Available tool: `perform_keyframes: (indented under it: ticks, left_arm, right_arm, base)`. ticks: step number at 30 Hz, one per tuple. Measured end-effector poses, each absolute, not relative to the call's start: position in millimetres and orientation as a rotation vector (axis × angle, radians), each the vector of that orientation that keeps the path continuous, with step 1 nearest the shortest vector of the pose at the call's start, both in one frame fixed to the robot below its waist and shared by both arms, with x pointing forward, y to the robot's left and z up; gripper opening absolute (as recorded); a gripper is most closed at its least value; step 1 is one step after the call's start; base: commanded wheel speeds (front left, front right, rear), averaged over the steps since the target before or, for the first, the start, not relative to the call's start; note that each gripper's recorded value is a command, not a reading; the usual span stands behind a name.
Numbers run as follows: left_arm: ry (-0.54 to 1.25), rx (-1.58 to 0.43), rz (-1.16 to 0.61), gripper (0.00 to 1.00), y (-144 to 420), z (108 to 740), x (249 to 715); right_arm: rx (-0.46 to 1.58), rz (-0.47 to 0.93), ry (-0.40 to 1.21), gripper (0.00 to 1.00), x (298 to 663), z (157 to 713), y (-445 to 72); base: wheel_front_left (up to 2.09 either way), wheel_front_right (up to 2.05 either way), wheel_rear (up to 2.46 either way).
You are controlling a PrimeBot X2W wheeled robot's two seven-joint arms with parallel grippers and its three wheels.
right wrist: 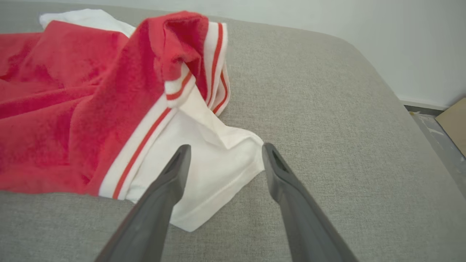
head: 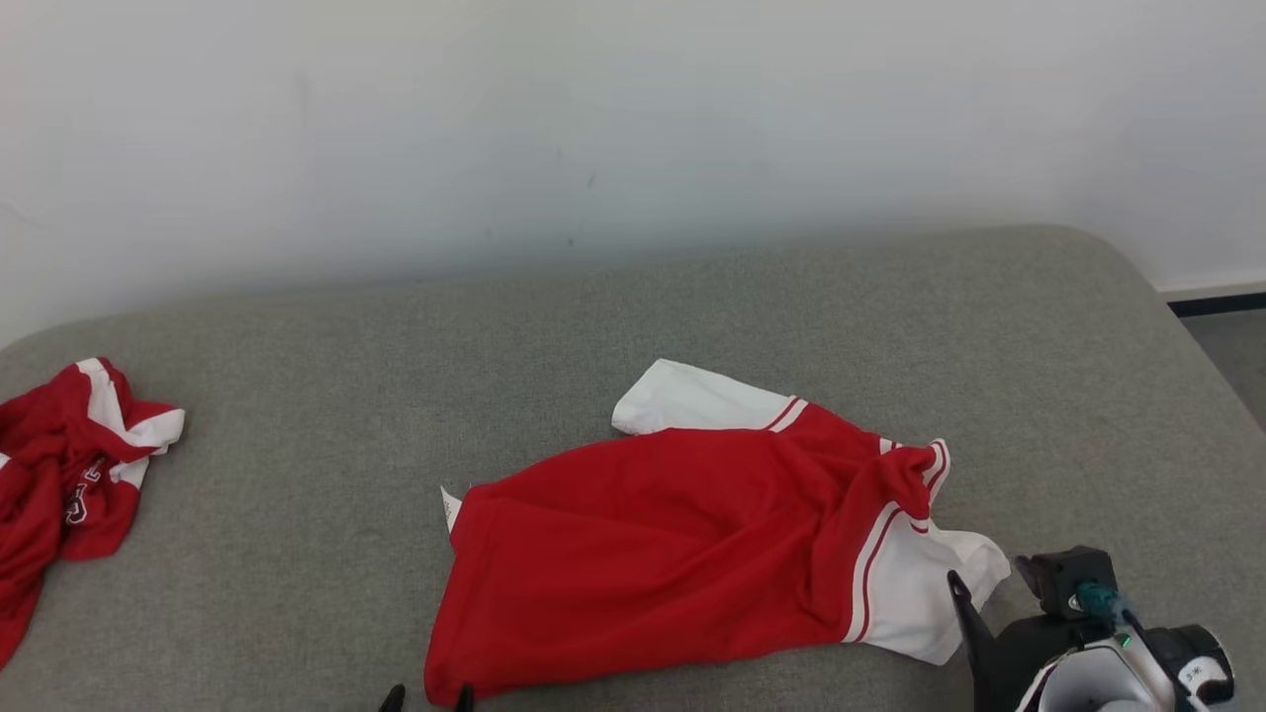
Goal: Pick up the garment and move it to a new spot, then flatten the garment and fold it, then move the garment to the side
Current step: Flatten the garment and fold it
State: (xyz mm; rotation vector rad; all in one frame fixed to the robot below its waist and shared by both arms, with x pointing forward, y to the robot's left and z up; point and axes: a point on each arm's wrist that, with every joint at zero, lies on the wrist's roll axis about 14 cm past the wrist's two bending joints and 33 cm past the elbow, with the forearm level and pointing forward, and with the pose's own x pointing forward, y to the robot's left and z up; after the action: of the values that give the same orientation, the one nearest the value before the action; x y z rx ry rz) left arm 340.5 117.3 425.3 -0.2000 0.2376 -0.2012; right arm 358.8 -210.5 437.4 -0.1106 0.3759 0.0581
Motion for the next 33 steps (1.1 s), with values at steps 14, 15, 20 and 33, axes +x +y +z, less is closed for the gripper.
perform_keyframes:
  ticks: [14, 15, 20, 33]
  left_arm:
    - [0.326, -0.189, -0.214, 1.0, 111, 393, 376]
    - [0.329, -0.188, -0.212, 1.0, 112, 391, 379]
    - [0.344, -0.183, -0.22, 1.0, 113, 383, 384]
    - [0.377, -0.19, -0.277, 0.0, 99, 376, 374]
  right_arm:
    - [-0.175, 0.017, 0.609, 1.0, 389, 391, -252]
    - [-0.176, 0.017, 0.623, 1.0, 390, 387, -253]
    - [-0.183, 0.041, 0.633, 1.0, 406, 378, -247]
    - [-0.128, 0.055, 0.687, 0.0, 404, 366, -239]
  base:
    - [0.0, 0.0, 0.0]
    - [0.0, 0.0, 0.0]
    - [0.0, 0.0, 0.0]
    - [0.0, 0.0, 0.0]
